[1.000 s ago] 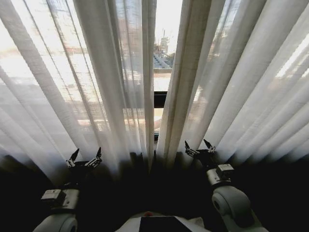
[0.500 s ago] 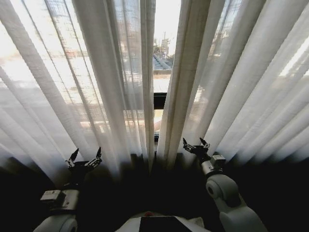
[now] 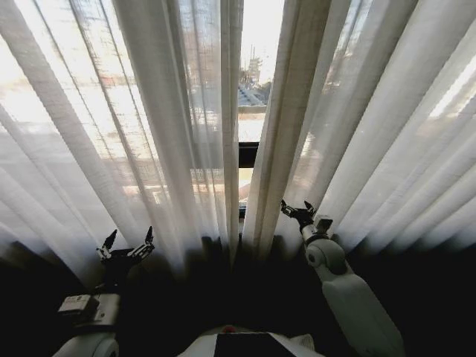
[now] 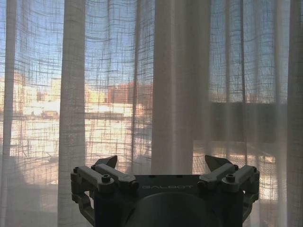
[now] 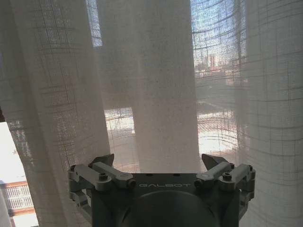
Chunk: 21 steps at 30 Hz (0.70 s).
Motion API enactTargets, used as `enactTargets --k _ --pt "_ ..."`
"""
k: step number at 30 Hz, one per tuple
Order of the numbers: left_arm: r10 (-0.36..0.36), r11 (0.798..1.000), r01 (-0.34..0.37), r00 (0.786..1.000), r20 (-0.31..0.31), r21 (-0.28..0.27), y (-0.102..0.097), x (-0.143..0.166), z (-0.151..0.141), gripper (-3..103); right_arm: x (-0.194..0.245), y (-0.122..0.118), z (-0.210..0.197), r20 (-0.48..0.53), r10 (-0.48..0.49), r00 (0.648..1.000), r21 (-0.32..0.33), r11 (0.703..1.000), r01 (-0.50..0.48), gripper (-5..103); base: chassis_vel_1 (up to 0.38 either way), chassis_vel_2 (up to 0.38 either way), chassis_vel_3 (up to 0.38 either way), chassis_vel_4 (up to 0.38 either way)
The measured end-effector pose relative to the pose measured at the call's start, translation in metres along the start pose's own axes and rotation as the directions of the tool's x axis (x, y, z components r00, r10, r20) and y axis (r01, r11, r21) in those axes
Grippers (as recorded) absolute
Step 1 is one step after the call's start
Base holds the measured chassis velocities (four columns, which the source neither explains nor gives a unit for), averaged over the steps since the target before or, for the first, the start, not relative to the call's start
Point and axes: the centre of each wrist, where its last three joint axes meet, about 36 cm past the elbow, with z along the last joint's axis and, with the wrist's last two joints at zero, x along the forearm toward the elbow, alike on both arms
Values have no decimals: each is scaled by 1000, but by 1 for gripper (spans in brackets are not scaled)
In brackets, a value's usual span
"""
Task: Open the curtains by pulling them apart, changing their state from closed to fully open.
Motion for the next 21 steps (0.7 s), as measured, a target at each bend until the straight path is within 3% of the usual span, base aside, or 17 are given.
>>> enactTargets --k 10,21 --pt "-14 1000 14 1000 8 2 0 2 1 100 -7 27 -4 10 -52 999 -14 999 52 100 0 0 0 0" --pt "-12 1000 12 1000 15 8 -1 5 2 100 83 18 -8 -34 -105 994 65 992 108 100 0 0 0 0"
